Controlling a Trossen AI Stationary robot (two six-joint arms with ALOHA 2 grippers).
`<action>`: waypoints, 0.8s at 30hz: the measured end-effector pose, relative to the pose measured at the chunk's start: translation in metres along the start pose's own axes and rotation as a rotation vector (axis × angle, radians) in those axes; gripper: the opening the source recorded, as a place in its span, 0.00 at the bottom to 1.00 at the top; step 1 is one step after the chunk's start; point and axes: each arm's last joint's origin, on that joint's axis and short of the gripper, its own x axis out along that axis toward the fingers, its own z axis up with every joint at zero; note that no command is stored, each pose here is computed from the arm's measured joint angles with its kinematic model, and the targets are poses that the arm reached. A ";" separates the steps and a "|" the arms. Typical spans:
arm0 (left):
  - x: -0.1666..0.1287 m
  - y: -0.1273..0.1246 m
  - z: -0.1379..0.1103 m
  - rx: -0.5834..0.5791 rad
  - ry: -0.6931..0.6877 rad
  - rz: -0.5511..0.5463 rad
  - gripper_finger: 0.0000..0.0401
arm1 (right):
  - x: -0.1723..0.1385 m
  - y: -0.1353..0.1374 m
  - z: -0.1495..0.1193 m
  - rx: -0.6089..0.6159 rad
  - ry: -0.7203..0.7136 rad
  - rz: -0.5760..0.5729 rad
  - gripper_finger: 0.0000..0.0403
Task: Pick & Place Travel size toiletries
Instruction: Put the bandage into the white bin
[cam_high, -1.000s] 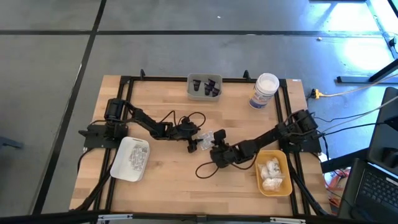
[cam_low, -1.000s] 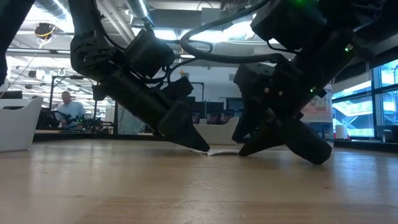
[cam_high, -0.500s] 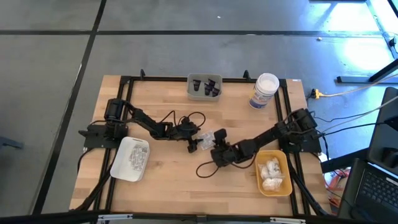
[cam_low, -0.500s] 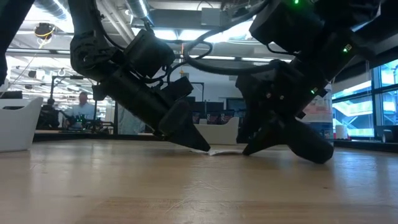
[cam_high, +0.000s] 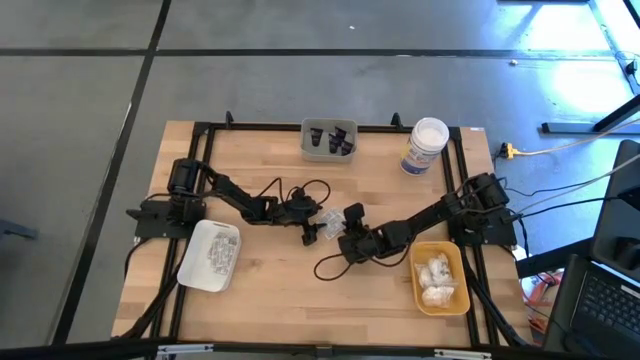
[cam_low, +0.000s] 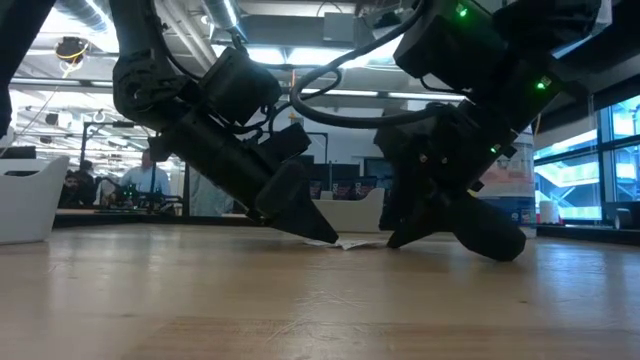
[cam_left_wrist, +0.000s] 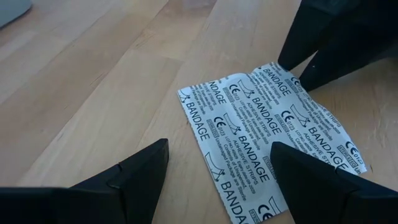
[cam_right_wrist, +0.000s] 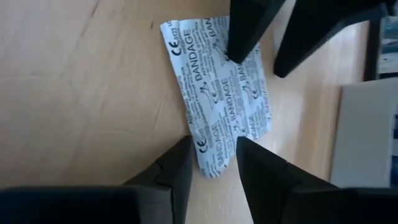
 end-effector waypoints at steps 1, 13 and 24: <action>0.000 0.000 0.000 -0.001 0.000 0.000 0.70 | 0.001 0.000 0.000 0.000 -0.002 0.014 0.32; 0.001 -0.001 0.002 -0.021 -0.005 -0.004 0.70 | 0.005 0.001 0.001 -0.034 -0.006 0.017 0.32; 0.002 -0.003 0.004 -0.010 0.007 -0.048 0.70 | 0.012 -0.006 0.000 0.008 -0.009 0.010 0.29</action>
